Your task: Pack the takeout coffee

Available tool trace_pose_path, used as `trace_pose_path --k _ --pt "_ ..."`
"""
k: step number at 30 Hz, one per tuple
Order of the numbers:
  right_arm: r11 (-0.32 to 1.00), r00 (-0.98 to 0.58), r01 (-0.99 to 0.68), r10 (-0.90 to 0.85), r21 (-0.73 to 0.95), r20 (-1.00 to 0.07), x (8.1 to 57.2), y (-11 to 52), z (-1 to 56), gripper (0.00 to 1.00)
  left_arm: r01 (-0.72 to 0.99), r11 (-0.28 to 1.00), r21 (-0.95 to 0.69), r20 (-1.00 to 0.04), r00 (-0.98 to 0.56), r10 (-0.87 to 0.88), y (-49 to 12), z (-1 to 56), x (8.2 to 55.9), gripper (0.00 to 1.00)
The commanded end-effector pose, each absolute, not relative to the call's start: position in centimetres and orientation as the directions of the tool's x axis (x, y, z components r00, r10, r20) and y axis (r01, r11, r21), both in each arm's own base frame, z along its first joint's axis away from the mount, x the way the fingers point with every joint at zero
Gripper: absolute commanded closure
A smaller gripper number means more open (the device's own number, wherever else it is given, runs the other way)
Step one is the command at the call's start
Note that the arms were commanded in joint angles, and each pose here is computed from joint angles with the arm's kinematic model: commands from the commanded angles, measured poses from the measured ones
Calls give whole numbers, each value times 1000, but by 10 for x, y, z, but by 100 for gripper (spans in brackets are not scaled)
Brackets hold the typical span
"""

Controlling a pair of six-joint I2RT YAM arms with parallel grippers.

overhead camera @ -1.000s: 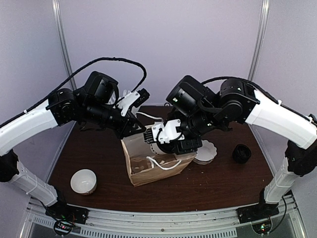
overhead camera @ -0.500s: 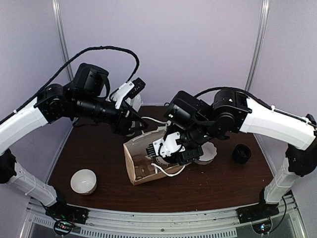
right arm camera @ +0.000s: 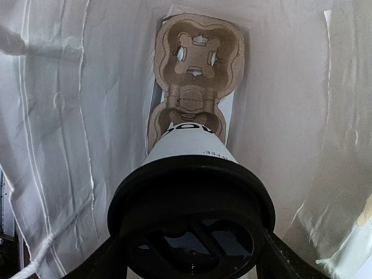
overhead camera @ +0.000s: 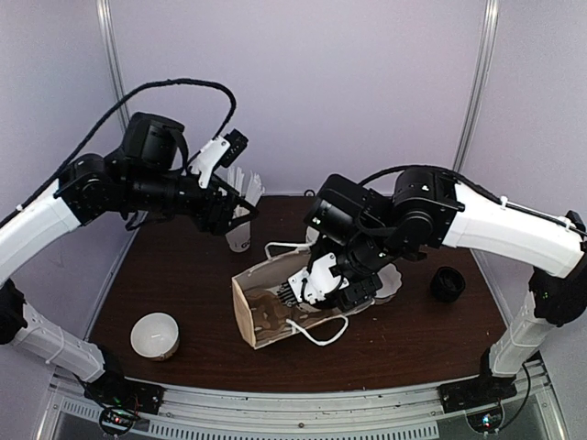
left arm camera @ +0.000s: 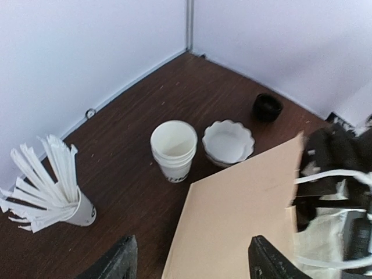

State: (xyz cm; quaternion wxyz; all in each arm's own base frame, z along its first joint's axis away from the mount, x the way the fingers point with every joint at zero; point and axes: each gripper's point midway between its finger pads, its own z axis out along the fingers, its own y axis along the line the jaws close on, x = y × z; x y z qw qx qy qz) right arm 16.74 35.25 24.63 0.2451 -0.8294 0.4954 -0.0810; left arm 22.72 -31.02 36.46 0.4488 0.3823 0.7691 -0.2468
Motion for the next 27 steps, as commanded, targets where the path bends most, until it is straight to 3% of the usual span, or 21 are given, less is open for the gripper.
trace_pose_path --k 1,9,15,27 --pt "-430 535 -773 -837 -467 -115 159 353 245 35 750 659 54 -813 -350 466 -310 307 267 31" --pt "-454 548 -737 -835 -501 -49 167 347 238 35 746 665 29 -767 -410 493 -313 259 287 32" --pt "-535 614 -711 -789 -456 -32 140 331 223 35 755 654 -58 -728 -480 489 -320 220 290 32" --pt "-478 584 -639 -811 -603 25 167 363 211 35 785 578 -224 -660 -559 503 -339 166 277 33"
